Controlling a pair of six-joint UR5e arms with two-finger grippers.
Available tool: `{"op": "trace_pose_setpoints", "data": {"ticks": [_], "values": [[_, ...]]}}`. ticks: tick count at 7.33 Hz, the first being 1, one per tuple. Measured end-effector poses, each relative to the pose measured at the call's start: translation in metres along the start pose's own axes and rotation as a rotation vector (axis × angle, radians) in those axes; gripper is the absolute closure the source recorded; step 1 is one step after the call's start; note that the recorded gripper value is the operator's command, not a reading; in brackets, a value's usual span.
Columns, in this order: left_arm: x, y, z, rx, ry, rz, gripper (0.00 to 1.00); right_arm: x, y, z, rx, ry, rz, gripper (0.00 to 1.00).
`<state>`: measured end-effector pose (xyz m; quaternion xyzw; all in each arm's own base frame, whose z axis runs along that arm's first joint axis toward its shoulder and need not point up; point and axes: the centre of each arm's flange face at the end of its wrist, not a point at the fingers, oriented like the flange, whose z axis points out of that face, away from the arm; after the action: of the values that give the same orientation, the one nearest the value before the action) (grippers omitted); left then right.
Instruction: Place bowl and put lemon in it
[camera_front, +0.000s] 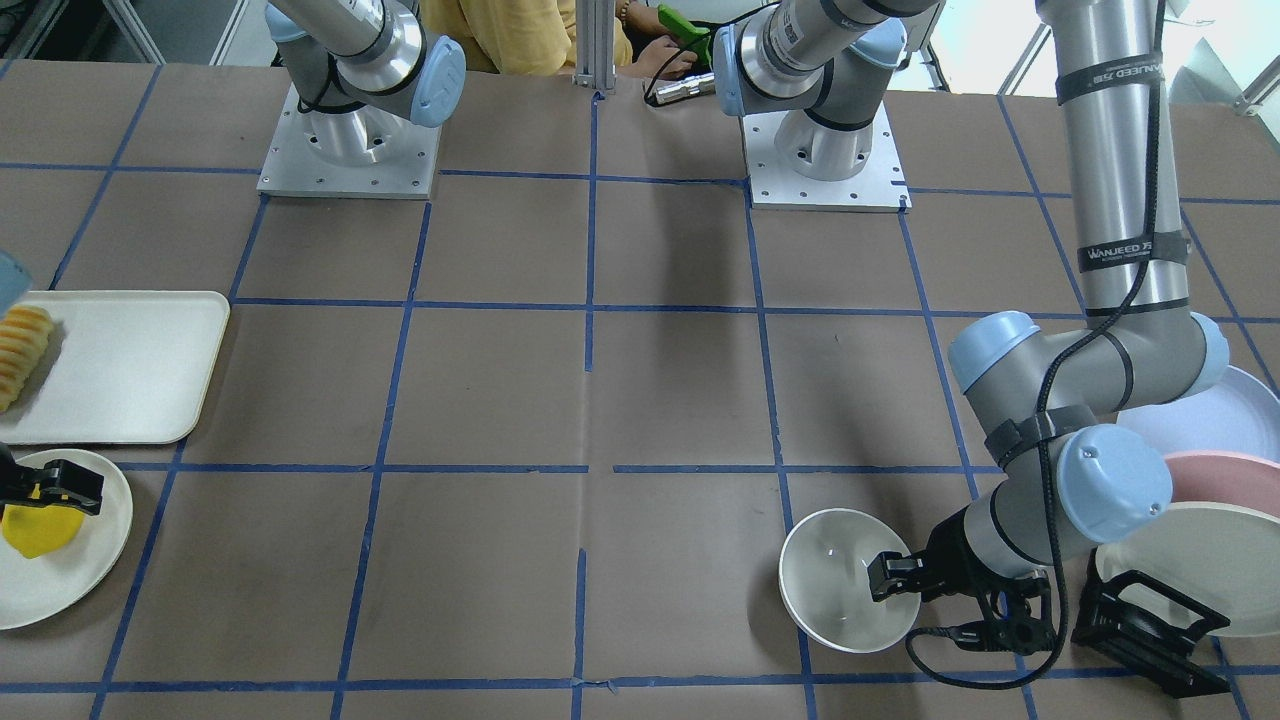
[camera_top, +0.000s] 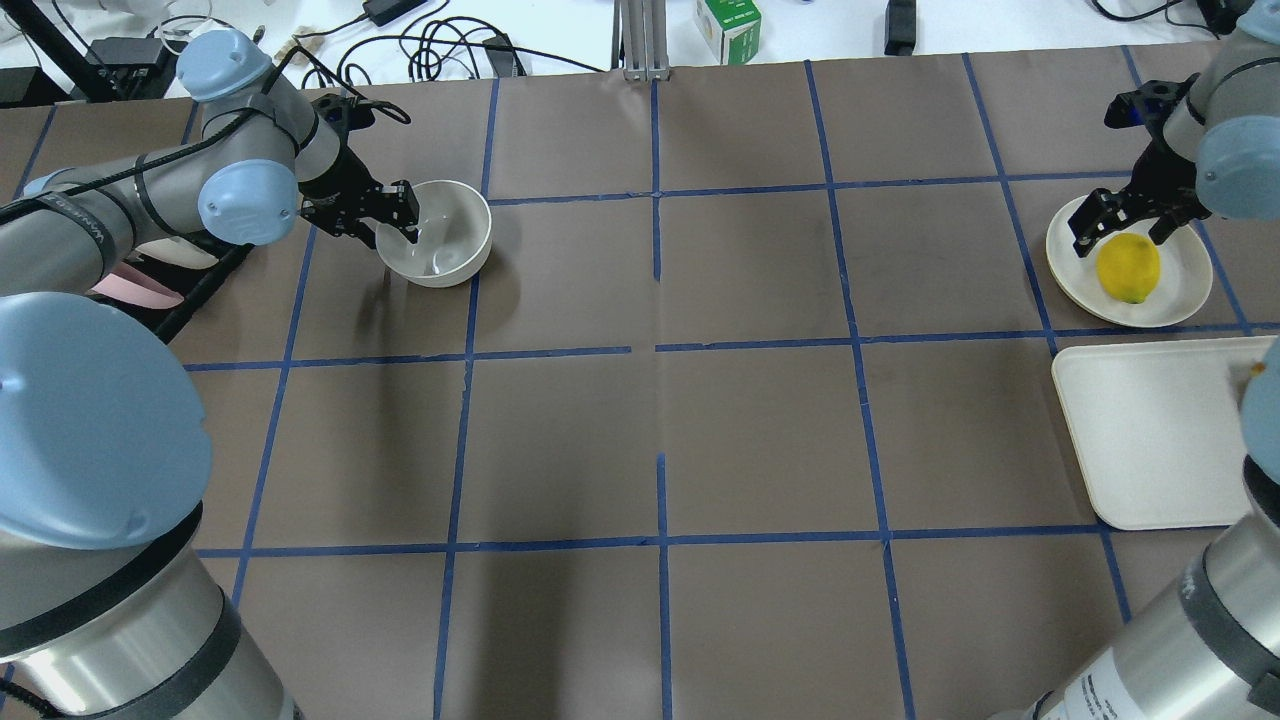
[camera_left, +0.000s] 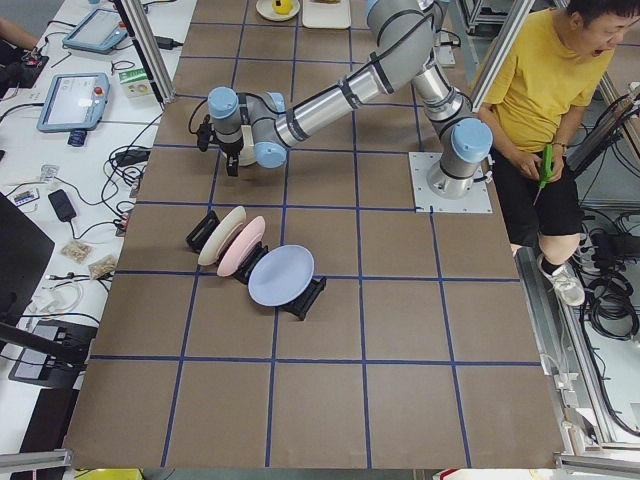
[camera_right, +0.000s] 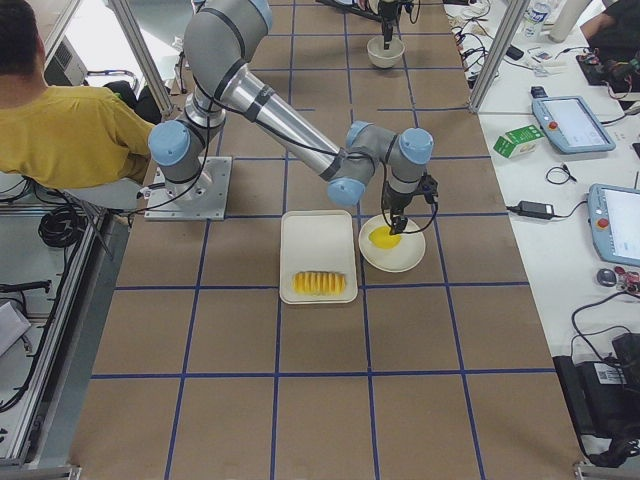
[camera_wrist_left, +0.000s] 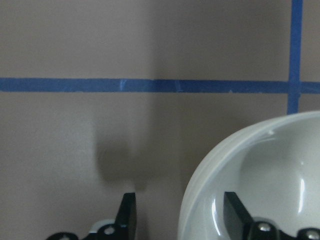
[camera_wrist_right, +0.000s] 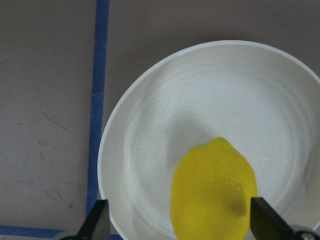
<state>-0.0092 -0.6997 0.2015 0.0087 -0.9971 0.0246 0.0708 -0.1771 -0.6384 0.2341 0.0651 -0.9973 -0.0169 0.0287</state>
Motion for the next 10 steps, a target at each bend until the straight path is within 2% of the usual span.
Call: {"op": "trace_pose_setpoints", "data": {"ticks": [3, 4, 6, 7, 8, 9, 10], "values": [[0.001, 0.008, 0.001, -0.022, 0.003, -0.003, 1.0, 0.02, 0.006, 0.024, -0.037, -0.005, 0.008, 0.0], [0.002, 0.008, -0.002, -0.022, 0.003, -0.003, 1.0, 0.021, 0.006, 0.032, -0.044, -0.016, 0.014, 0.37], [0.003, 0.01, -0.008, -0.026, 0.003, -0.003, 1.0, 0.02, 0.003, 0.035, -0.03, -0.042, 0.021, 0.94], [0.006, 0.01, -0.016, -0.033, 0.005, -0.004, 1.0, 0.021, 0.002, 0.032, -0.025, -0.044, 0.02, 1.0], [0.014, 0.014, -0.026, -0.046, 0.007, -0.01, 1.0, 0.021, 0.003, 0.028, -0.027, -0.043, 0.014, 1.0], [0.033, 0.021, -0.037, -0.058, 0.017, -0.023, 1.0, 0.02, 0.006, 0.015, -0.027, -0.042, 0.014, 1.0], [0.077, 0.032, -0.044, -0.064, 0.038, -0.036, 1.0, 0.014, 0.011, -0.011, -0.019, -0.04, 0.018, 1.0]]}}
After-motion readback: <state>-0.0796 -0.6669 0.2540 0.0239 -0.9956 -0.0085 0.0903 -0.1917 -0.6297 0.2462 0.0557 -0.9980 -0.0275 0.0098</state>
